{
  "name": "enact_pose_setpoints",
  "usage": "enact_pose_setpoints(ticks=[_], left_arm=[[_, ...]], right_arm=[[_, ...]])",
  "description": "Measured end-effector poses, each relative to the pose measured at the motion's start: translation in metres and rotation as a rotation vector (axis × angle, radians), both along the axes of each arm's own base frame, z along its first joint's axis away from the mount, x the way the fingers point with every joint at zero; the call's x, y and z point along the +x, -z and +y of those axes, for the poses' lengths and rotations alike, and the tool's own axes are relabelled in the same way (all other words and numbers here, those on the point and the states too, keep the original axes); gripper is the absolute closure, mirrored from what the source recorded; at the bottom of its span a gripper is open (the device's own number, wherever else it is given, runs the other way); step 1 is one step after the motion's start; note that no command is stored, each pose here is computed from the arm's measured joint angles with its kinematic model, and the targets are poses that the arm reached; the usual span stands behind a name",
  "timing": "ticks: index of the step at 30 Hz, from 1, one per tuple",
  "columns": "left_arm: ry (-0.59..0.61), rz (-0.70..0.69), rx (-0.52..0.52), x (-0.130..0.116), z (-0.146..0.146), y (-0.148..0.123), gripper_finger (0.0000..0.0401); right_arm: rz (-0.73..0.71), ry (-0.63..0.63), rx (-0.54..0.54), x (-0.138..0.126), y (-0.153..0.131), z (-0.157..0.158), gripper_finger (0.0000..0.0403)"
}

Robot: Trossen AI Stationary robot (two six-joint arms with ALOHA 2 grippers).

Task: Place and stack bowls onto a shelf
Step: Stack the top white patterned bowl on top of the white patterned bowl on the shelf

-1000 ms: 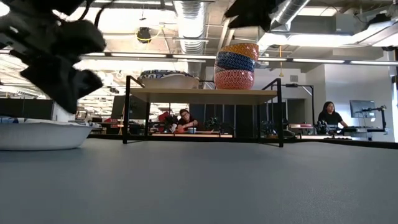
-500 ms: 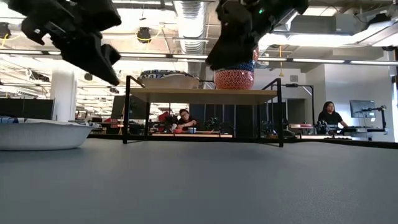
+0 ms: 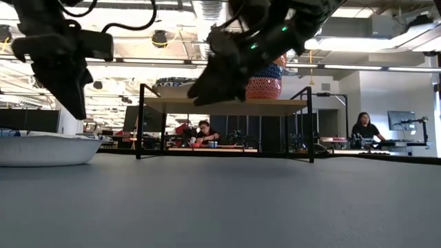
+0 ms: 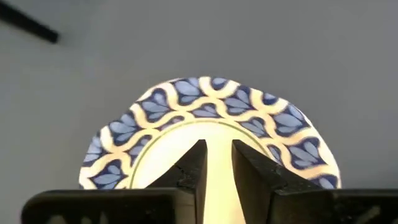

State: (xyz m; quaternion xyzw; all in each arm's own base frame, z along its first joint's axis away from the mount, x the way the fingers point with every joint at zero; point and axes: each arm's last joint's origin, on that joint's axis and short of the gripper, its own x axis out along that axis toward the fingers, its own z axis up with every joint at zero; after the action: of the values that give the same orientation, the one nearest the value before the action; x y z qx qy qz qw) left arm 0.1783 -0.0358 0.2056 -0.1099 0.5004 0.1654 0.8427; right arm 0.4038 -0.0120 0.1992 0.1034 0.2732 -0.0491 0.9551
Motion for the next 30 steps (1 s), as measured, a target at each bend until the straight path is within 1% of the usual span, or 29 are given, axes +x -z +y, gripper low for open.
enact_pose_setpoints(ticks=[3, 4, 7, 9, 12, 15, 19, 24, 26, 30], left_arm=[[-0.052, 0.006, -0.037, -0.001, 0.001, 0.001, 0.0315], [-0.059, 0.003, -0.052, -0.001, 0.000, 0.001, 0.0302], [-0.090, 0.020, -0.069, -0.003, 0.001, 0.001, 0.0264], [-0.094, 0.064, -0.059, -0.007, 0.001, 0.003, 0.0243], [-0.076, 0.117, -0.063, -0.011, 0.001, 0.005, 0.0224], [-0.053, 0.131, -0.066, -0.011, -0.001, 0.006, 0.0223], [0.000, 0.160, -0.073, -0.005, -0.009, 0.013, 0.0237], [0.014, 0.228, -0.093, 0.012, -0.017, 0.035, 0.0257], [0.021, 0.270, -0.099, 0.017, -0.019, 0.045, 0.0258], [0.080, 0.335, -0.112, 0.027, -0.021, 0.062, 0.0259]], right_arm=[[-0.020, 0.004, 0.003, 0.010, 0.011, -0.001, 0.0191], [-0.055, 0.013, 0.015, 0.015, 0.012, -0.002, 0.0191], [-0.110, 0.064, 0.095, 0.027, 0.019, -0.005, 0.0191], [-0.146, 0.101, 0.151, 0.036, 0.021, -0.008, 0.0191], [-0.136, 0.117, 0.202, 0.045, 0.027, -0.010, 0.0191], [-0.132, 0.127, 0.230, 0.051, 0.030, -0.010, 0.0191], [-0.139, 0.137, 0.259, 0.057, 0.032, -0.008, 0.0191], [-0.132, 0.135, 0.259, 0.057, 0.030, -0.007, 0.0191], [-0.113, 0.140, 0.258, 0.056, 0.029, -0.008, 0.0191], [-0.093, 0.136, 0.267, 0.054, 0.030, -0.012, 0.0191]])
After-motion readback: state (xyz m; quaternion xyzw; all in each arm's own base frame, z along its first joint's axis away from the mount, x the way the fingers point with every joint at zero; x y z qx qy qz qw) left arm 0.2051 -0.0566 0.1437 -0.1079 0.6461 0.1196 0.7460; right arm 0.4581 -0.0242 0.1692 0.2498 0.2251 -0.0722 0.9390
